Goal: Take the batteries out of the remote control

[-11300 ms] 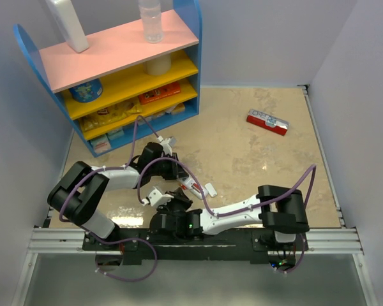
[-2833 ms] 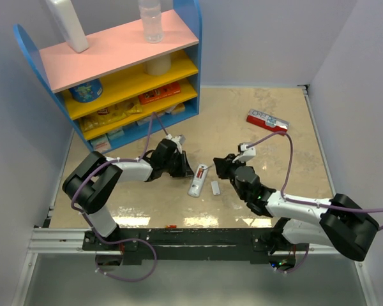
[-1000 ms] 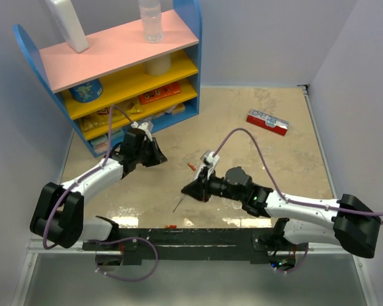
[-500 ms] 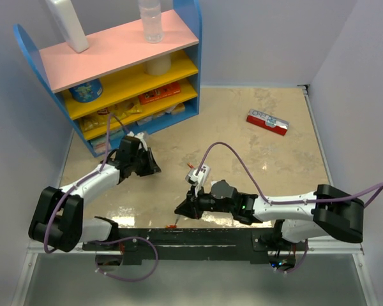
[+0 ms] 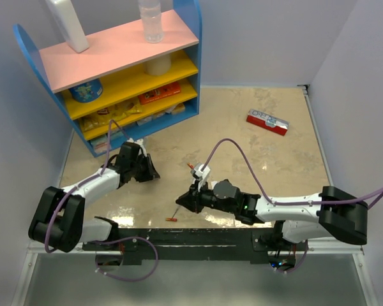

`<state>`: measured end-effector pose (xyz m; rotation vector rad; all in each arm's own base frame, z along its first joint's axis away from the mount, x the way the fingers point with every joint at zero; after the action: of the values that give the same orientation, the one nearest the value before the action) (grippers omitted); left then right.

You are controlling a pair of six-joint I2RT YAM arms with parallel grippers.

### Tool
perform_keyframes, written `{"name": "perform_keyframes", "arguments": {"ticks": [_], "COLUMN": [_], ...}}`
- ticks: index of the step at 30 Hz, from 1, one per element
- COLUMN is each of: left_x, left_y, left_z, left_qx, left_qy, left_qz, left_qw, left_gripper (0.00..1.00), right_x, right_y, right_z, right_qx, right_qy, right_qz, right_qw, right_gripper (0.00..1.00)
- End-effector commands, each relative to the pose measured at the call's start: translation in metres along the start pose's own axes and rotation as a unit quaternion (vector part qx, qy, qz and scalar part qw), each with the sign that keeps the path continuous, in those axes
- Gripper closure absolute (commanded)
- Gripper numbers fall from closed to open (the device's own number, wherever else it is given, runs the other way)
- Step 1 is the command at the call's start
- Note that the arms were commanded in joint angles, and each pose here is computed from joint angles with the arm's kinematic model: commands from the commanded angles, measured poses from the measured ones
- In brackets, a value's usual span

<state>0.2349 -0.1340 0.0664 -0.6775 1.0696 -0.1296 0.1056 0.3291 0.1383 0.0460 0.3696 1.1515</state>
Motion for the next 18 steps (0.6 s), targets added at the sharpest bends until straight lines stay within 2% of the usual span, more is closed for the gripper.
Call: {"name": "perform_keyframes", "arguments": {"ticks": [1,7,18], "left_x": [0.0,0.001,0.001], "left_y": [0.0,0.003,0.001], "left_z": [-0.001,-0.008,-0.01], "left_qx": [-0.011,-0.015,-0.018], "left_qy": [-0.01,0.001,0.001], "left_qz": [-0.017,-0.018,-0.032], "left_qw": [1.0,1.0,0.999], "left_gripper": [0.77,0.77,0.77], "right_x": [-0.004,-0.005,0.013], "right_y": [-0.009,-0.018,-0.014], "right_z": [0.018,0.02,0.019], "right_qx": [-0.007,-0.008,-0.017], "right_qy": [-0.034,-0.027,-0.017], "right_qz": [-0.036,-0.072,-0.059], "right_qw": [0.999,0.997,0.998], "right_gripper": [1.0,1.0,1.0]}}
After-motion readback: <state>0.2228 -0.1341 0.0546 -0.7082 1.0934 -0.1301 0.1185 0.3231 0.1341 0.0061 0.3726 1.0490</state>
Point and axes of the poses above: each gripper's point midway between its finger pads, its own x axis out along the fingers, its own y axis along the line the jaws close on, z = x × y, the point moved 4 cm from there along -x, back along the fingers, and after that the axes turned 14 degrees about -x, right-handed, at the moved point
